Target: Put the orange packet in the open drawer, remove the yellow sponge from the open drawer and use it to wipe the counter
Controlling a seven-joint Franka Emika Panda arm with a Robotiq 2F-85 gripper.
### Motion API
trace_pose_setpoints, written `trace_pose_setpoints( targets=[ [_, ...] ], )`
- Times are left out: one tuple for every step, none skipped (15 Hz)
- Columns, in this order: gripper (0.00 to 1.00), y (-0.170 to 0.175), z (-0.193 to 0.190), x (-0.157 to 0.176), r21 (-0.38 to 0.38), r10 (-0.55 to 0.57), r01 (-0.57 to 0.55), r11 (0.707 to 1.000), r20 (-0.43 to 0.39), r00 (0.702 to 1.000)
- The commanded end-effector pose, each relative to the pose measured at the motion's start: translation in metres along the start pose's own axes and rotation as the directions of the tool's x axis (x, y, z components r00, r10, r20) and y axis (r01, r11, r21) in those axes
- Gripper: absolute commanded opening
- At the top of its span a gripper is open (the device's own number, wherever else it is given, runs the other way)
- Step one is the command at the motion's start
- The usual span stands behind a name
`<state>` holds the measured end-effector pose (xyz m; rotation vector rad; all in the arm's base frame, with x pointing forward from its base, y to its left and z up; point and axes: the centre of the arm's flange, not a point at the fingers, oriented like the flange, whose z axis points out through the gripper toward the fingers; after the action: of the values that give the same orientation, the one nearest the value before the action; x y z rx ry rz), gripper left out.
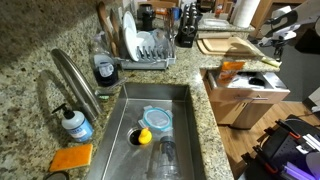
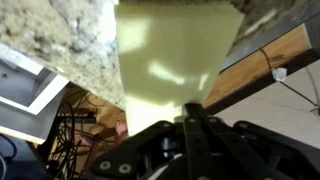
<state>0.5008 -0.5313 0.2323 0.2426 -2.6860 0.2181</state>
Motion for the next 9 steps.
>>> trace_pose_setpoints(
  targets=[
    [0.00, 0.031, -0.027, -0.044, 0.103, -0.063, 0.054, 0.993, 0.090, 0.994],
    [0.00, 0.040, -0.034, -0.060, 0.135, -0.084, 0.070, 0.988, 0.099, 0.992],
    [0.00, 0.050, -0.039, -0.079, 0.145, -0.104, 0.090, 0.985, 0.093, 0.990],
    [0.00, 0.061, -0.041, -0.090, 0.143, -0.125, 0.112, 0.983, 0.082, 0.989],
    [0.00, 0.071, -0.042, -0.101, 0.141, -0.142, 0.132, 0.981, 0.059, 0.988],
    [0.00, 0.080, -0.043, -0.107, 0.141, -0.155, 0.148, 0.979, 0.036, 0.987],
    [0.00, 0.087, -0.045, -0.114, 0.145, -0.171, 0.166, 0.975, 0.019, 0.985],
    [0.00, 0.095, -0.050, -0.121, 0.152, -0.178, 0.173, 0.973, 0.021, 0.984],
    [0.00, 0.104, -0.056, -0.130, 0.149, -0.201, 0.195, 0.969, 0.023, 0.979]
  ],
)
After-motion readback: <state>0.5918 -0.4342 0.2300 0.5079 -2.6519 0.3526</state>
